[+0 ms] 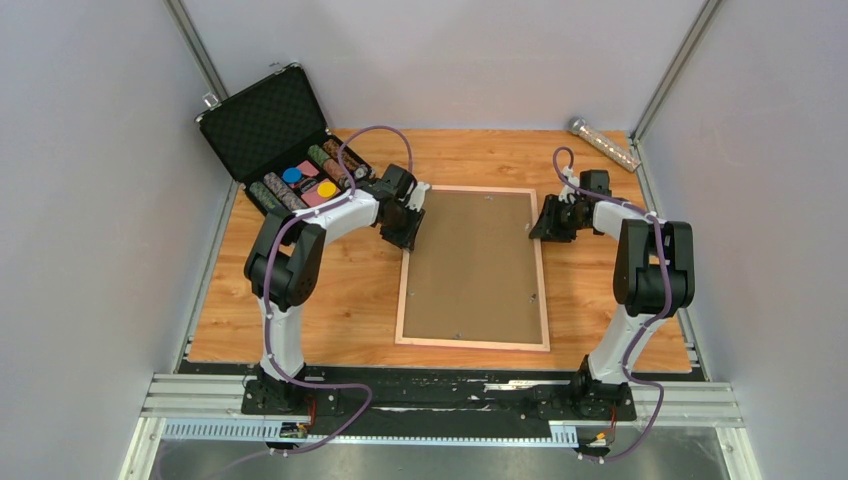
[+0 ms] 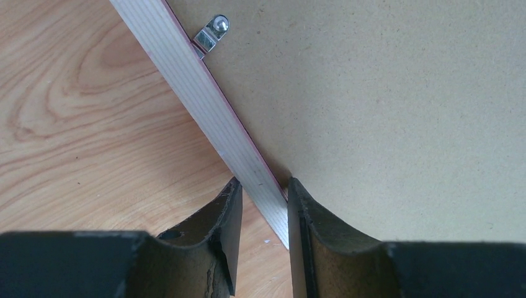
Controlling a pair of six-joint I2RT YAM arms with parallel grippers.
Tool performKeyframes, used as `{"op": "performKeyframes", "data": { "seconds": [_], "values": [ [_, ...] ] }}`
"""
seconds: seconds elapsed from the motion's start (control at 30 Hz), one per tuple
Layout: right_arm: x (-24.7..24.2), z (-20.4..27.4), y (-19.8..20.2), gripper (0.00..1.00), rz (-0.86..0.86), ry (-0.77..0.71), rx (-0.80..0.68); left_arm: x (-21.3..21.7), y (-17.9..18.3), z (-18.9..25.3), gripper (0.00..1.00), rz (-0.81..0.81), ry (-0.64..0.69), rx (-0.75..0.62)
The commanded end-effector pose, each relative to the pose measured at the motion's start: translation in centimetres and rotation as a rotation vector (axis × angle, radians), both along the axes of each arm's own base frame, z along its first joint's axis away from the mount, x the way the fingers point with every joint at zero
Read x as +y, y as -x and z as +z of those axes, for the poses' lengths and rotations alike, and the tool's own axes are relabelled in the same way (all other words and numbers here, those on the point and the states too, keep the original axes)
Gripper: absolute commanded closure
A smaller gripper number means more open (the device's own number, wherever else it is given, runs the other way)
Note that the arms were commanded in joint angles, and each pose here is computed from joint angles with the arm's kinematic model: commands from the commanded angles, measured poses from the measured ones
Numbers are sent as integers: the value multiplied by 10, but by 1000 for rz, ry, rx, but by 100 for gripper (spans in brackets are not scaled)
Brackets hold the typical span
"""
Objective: Put the photo into the frame
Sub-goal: Install the photo frame at the center of the board.
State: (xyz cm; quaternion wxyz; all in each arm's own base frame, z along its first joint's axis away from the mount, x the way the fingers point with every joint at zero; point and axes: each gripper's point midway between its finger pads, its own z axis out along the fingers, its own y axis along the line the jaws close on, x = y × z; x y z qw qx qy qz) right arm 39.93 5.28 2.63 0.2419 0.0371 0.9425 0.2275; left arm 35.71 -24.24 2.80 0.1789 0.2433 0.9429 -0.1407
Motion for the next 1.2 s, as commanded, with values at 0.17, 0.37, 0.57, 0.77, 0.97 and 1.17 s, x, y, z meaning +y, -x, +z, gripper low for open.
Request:
{"op": "performKeyframes", "data": {
  "seconds": [0.17,0.37,0.57,0.77,0.97,1.17],
  "values": [
    [-4,11,-9,55,4,10,-33,-3,6,-24,100,41,-7,69],
    [-1,19,-17,48,4,17,-40,-3,8,-28,100,49,-3,82],
    [-6,17,-30,47,-24,53,-34,-3,8,-30,100,50,-3,84],
    [-6,15,-45,47,-32,71,-26,-2,7,-29,100,48,-5,78],
    [2,10,-48,48,-19,91,-16,-2,7,-30,100,48,-9,77],
    [8,4,-46,48,-11,109,-4,-1,7,-29,100,49,-11,73]
  ]
}}
